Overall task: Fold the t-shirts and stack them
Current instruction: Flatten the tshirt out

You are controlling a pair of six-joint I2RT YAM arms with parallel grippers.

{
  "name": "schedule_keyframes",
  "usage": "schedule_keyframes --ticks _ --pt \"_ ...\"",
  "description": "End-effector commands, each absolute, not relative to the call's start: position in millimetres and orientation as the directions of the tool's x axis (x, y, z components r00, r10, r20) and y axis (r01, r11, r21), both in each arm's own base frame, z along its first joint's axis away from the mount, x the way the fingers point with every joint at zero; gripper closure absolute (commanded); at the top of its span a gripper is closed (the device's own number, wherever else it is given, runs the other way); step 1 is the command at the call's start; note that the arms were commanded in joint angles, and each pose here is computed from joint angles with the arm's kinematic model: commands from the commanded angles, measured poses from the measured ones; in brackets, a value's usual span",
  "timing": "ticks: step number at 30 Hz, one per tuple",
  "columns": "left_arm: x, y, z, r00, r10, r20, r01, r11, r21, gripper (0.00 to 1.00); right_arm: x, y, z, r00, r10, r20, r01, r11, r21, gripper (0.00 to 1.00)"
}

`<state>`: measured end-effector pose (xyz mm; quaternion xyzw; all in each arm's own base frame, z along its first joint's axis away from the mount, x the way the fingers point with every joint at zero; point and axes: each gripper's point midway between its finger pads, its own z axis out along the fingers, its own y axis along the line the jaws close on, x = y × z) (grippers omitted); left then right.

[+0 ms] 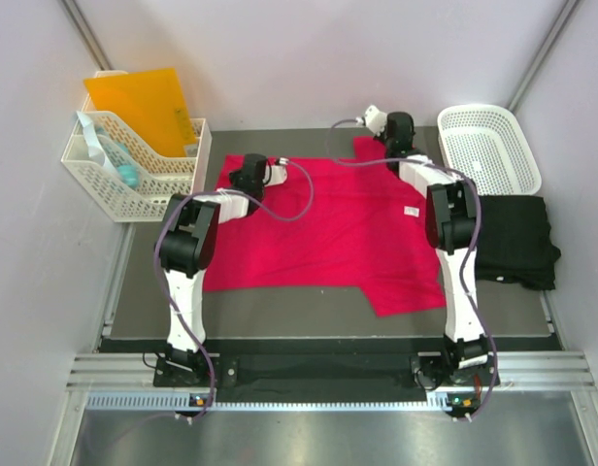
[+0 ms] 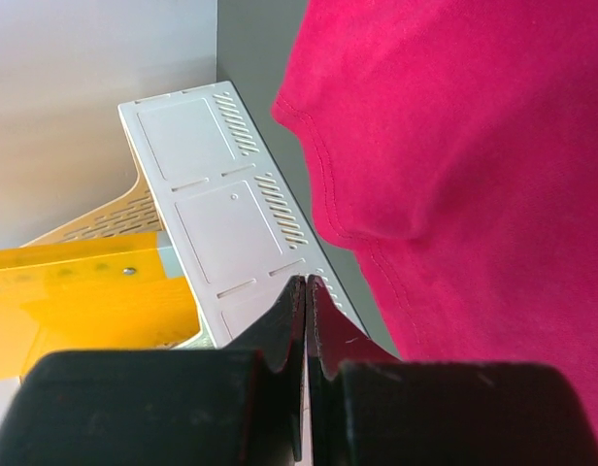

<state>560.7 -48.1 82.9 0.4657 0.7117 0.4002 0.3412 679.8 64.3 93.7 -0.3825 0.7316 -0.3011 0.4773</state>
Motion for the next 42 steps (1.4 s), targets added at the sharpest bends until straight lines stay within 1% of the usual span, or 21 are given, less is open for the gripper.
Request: schedule_keyframes --ticks 1,5,10,14,22,26,29,30,33,38,42 --pt "558.2 -52.4 128.3 -0.326 0.92 -0.215 0.269 0.308 0.912 1.0 673.9 70.4 222.6 -0.17 -0.709 -0.685 -0.045 0.7 -0.713 1.0" --pt "551.5 -51.0 124.1 -0.329 0.92 -0.215 0.273 0.31 0.911 1.0 676.6 77.0 196.9 -0.199 -0.725 -0.659 -0.124 0.686 -0.717 1.0" --pt "544.0 -48.5 120.9 -0.335 0.917 -0.216 0.278 0.316 0.907 1.0 676.0 87.1 139.5 -0.238 -0.758 -0.608 -0.268 0.653 -0.709 1.0" --pt "542.6 -48.0 120.2 -0.335 0.918 -0.212 0.282 0.312 0.907 1.0 672.7 89.8 99.0 -0.272 -0.782 -0.561 -0.347 0.624 -0.701 1.0" --pt "551.0 -50.9 125.4 -0.326 0.921 -0.211 0.275 0.306 0.911 1.0 675.9 90.2 72.0 -0.291 -0.794 -0.534 -0.386 0.608 -0.694 1.0" --pt "555.2 -53.0 126.0 -0.319 0.925 -0.207 0.278 0.3 0.912 1.0 671.5 92.0 55.8 -0.304 -0.807 -0.506 -0.438 0.591 -0.678 1.0" --pt "556.3 -55.3 127.3 -0.308 0.928 -0.211 0.284 0.301 0.91 1.0 655.6 100.0 46.3 -0.291 -0.832 -0.472 -0.547 0.549 -0.631 1.0" --pt "556.4 -55.7 127.0 -0.304 0.929 -0.209 0.287 0.299 0.91 1.0 641.9 101.5 35.6 -0.304 -0.842 -0.445 -0.608 0.531 -0.59 1.0" --pt "556.7 -57.4 129.3 -0.294 0.931 -0.217 0.285 0.302 0.91 1.0 619.4 113.5 29.9 -0.267 -0.863 -0.429 -0.716 0.476 -0.511 1.0" --pt "555.8 -58.1 130.4 -0.28 0.934 -0.221 0.283 0.3 0.911 1.0 600.9 114.2 32.8 -0.244 -0.886 -0.394 -0.775 0.423 -0.47 1.0" --pt "552.9 -56.8 131.6 -0.28 0.933 -0.227 0.28 0.306 0.91 1.0 578.1 118.3 31.0 -0.24 -0.891 -0.385 -0.833 0.393 -0.39 1.0"
